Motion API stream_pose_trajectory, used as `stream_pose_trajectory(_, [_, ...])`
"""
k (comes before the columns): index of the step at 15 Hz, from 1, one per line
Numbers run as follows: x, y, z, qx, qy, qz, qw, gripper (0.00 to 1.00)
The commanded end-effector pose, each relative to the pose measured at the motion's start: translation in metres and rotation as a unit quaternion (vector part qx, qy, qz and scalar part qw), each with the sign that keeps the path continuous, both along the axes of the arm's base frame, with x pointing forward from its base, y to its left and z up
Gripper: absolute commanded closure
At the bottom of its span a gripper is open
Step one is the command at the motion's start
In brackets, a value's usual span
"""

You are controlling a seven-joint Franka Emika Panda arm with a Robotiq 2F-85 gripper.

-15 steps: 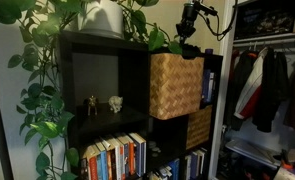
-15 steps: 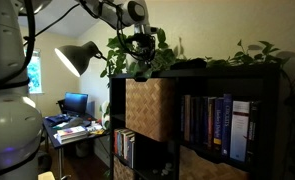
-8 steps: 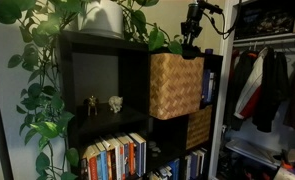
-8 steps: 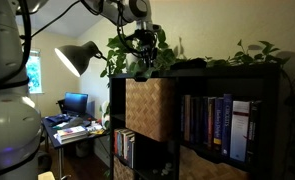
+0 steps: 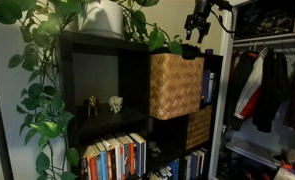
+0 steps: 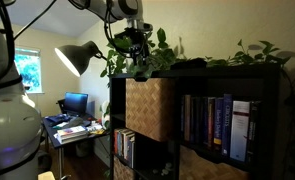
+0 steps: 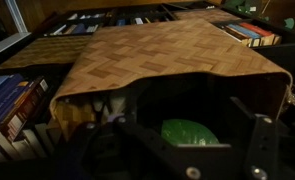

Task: Open the drawer, take out the black object then close the drawer.

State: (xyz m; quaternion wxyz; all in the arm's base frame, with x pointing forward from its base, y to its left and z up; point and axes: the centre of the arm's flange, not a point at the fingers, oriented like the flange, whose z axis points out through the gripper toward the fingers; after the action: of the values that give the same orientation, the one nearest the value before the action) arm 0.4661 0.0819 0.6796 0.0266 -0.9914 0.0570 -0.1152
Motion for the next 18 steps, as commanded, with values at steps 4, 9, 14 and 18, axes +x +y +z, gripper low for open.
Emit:
stream_pose_trajectory(4, [-0.029, 0.008, -0.077, 0.001, -0.07, -0.039, 0.9968, 0.43])
stream_pose_trajectory(9, [-0.024, 0.011, -0.115, 0.011, -0.098, -0.062, 0.9932, 0.77])
stream_pose_trajectory(14, [-0.037, 0.014, -0.106, 0.013, -0.135, -0.073, 0.988, 0.98])
stream_pose_trajectory(18, [-0.051, 0.014, -0.097, 0.014, -0.148, -0.069, 0.9865, 0.95])
